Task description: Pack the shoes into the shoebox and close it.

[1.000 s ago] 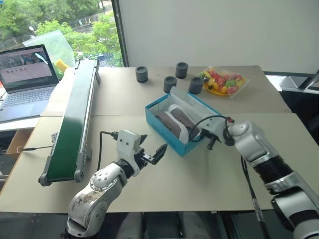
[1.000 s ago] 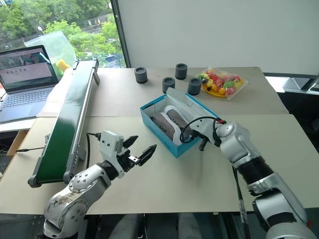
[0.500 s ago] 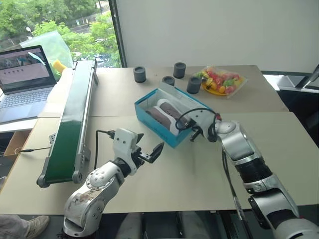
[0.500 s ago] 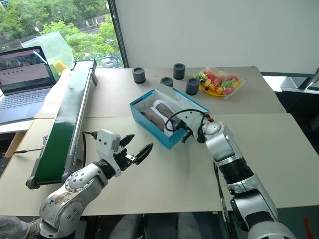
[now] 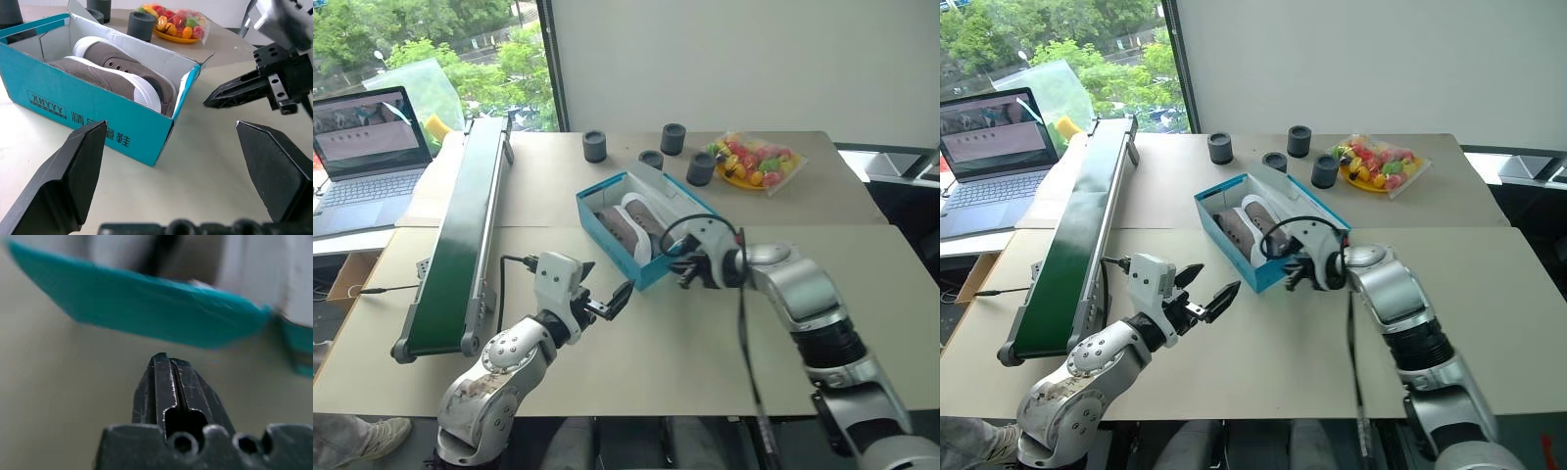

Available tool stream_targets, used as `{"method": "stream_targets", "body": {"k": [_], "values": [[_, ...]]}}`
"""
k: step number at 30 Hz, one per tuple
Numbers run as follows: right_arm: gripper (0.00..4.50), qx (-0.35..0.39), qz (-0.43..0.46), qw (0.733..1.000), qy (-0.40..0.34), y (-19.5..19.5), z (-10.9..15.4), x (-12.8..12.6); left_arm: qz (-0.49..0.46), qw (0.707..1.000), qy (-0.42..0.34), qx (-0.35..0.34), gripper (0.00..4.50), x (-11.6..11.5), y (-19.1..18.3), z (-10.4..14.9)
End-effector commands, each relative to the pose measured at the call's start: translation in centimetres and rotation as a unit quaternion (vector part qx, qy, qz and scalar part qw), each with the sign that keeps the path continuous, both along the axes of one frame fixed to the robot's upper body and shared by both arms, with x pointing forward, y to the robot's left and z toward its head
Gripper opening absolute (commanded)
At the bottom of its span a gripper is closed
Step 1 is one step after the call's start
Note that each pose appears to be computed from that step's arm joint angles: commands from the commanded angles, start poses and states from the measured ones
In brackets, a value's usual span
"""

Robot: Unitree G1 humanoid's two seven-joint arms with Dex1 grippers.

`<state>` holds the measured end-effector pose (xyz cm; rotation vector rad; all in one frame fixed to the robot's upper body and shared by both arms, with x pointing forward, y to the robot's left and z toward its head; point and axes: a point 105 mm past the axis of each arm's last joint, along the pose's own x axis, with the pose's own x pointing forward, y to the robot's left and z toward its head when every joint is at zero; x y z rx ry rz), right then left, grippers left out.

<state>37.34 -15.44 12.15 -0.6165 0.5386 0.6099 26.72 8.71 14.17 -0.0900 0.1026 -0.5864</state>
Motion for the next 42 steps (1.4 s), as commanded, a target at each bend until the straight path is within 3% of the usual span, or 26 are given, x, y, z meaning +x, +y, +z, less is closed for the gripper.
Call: {"method": "stream_targets", "body": {"k": [1,7,15,18,22,25,28,31,36,42], "values": [[0.06,-0.069,-0.02,0.994,-0.08,-1.3,2.6,2.3,-0.012,1.0,-0.02,-0.007,4.5,-0.3,-0.4,1.1],[0.06,-0.092,-0.066,0.986,-0.127,-0.6,0.6,5.0,-0.011,1.0,-0.022,-0.007,4.5,0.0,-0.3,1.2],[0.06,-0.042,-0.122,0.977,-0.172,0.3,-0.1,7.0,-0.006,1.0,-0.024,-0.006,4.5,0.0,-0.2,1.3],[0.06,0.079,-0.167,0.965,-0.187,1.4,0.9,7.5,-0.004,1.0,-0.024,-0.006,4.5,0.0,-0.1,1.3],[0.06,0.251,-0.204,0.929,-0.18,3.3,1.8,7.4,-0.003,1.0,-0.026,-0.005,4.5,0.0,-0.1,1.4],[0.06,0.409,-0.232,0.867,-0.166,4.1,3.2,7.3,-0.004,1.0,-0.026,-0.003,4.5,0.1,-0.1,1.4],[0.06,0.464,-0.239,0.833,-0.184,3.7,4.0,7.1,-0.006,1.0,-0.025,-0.002,4.5,0.1,-0.1,1.4],[0.06,0.427,-0.223,0.841,-0.247,3.0,5.2,6.6,-0.008,1.0,-0.024,-0.002,4.5,0.1,-0.1,1.4],[0.06,0.29,-0.168,0.868,-0.367,2.7,7.6,5.9,-0.01,1.0,-0.021,-0.002,4.5,0.1,0.0,1.4],[0.06,0.274,-0.093,0.873,-0.393,4.4,9.4,5.0,-0.008,1.0,-0.018,-0.002,4.5,0.2,0.1,1.3]]}}
